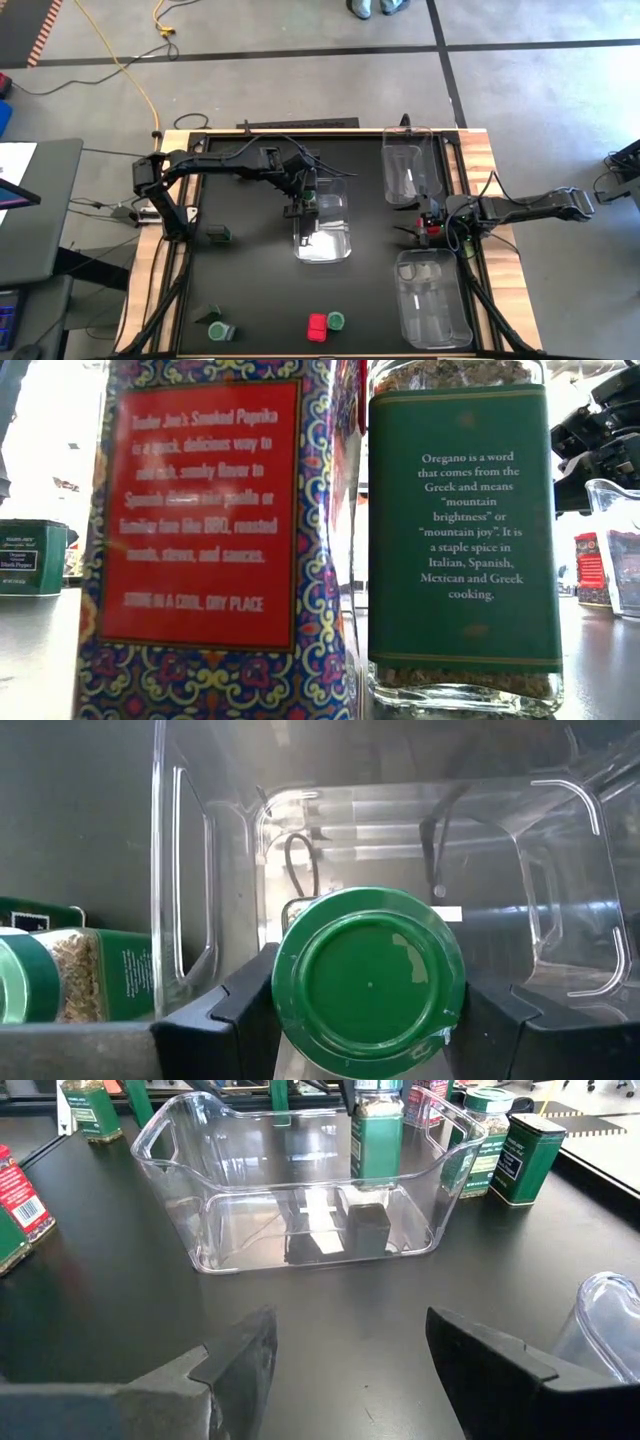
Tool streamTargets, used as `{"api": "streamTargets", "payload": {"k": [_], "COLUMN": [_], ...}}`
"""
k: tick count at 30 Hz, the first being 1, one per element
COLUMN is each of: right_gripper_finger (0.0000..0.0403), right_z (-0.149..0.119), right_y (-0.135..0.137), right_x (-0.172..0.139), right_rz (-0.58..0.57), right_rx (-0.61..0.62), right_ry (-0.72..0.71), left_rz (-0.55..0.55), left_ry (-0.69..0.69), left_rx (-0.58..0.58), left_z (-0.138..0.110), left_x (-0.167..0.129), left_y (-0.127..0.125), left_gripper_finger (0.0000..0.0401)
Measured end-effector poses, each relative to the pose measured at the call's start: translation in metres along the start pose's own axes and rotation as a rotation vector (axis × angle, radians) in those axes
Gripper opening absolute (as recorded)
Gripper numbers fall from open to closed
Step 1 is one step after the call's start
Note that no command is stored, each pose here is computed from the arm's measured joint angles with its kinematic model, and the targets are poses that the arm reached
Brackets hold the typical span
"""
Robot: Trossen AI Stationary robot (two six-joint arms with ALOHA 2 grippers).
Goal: Sort spices by type
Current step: Put the green seasoning bottle into the middle left transparent bin
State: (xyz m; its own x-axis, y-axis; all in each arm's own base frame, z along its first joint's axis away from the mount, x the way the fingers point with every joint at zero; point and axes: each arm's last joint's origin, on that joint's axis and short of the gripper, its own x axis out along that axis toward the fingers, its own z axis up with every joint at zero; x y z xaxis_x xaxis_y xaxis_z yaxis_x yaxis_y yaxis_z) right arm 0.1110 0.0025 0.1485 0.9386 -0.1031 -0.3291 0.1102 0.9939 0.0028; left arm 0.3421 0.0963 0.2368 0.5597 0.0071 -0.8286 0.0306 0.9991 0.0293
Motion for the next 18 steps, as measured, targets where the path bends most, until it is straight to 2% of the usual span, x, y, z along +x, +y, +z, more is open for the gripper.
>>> {"api": "streamTargets", "payload": {"k": [18], "right_gripper_finger": [0.0286], "right_z": [0.0], "right_y": [0.0], "right_x": [0.0], "right_rz": [0.0], "right_rx": [0.0], "right_ry": [0.0], "left_rz": [-0.011], "left_ry": [0.035], "left_rx": [0.036], "left_z": [-0.0032], "left_x": [0.0001], "left_y": [-0.0017], "left_gripper_finger": [0.021]}}
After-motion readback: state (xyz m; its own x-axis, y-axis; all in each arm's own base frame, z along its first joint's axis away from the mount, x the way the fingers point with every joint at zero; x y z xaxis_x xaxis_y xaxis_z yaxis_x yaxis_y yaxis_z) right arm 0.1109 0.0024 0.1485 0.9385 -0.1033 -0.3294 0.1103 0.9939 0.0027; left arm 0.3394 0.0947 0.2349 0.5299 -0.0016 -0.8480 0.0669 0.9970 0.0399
